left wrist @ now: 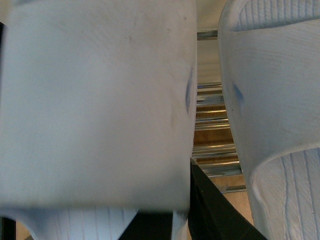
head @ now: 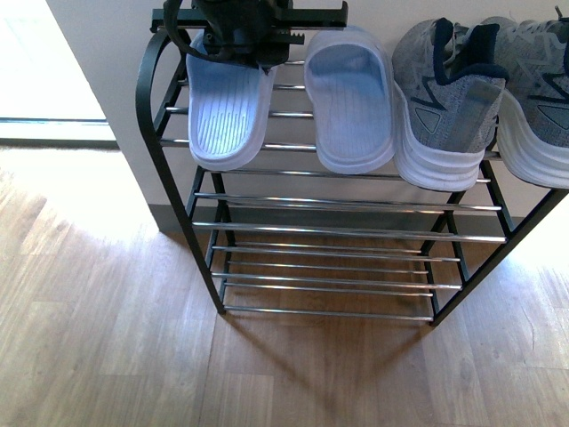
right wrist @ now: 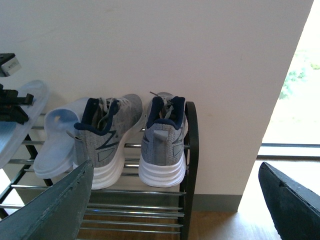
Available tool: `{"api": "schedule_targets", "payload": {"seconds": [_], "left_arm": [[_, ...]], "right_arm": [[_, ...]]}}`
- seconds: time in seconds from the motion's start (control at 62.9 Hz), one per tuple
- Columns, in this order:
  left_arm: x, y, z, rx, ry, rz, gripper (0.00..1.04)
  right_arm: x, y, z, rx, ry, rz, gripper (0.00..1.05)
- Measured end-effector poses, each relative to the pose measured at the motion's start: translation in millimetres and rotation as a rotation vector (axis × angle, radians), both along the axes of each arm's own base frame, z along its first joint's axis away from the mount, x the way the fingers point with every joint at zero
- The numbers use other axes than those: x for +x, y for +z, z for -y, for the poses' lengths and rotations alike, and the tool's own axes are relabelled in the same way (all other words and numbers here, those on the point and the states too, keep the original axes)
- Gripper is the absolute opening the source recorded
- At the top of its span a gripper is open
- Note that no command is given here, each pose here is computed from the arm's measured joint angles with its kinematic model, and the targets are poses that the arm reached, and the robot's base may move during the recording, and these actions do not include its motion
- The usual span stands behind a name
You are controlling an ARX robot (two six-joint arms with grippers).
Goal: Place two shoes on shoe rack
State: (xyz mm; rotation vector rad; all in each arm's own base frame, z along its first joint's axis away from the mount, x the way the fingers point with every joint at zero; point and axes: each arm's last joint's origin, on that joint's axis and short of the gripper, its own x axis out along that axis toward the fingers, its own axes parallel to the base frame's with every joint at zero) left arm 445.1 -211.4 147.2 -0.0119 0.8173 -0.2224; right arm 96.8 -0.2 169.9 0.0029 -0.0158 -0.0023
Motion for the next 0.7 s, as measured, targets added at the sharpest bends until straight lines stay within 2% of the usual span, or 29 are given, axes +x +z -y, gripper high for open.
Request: {"api": "schedule_targets", "payload": {"seconds": [0.064, 0.222, 0.35, 0.397, 0.429, 0.572, 0.699], "left_arm": [[0, -1, 0, 0.0, 0.0, -0.001, 0.18], [-2, 7, 5, -0.017, -0.006, 0.044, 0.57], [-25, 36, 11, -0.015, 0.008, 0.154, 0.87], [-33, 45, 10, -0.007, 0.021, 0.19, 0.94], [-40, 52, 9, -0.001, 0.027, 0.218, 0.97], [-84, 83, -13, 0.028, 0.143, 0.358, 0.95], [-122, 92, -44, 0.049, 0.265, 0.41, 0.95]], "right_arm": [[0, 0, 0, 0.0, 0.0, 0.0, 0.96], [0, 0, 0, 0.0, 0.0, 0.0, 0.96], [0, 0, 0, 0.0, 0.0, 0.0, 0.96], [0, 0, 0, 0.0, 0.0, 0.0, 0.96], [0, 0, 0, 0.0, 0.0, 0.0, 0.96], [0, 0, 0, 0.0, 0.0, 0.0, 0.96], [0, 0, 0, 0.0, 0.0, 0.0, 0.96]]}}
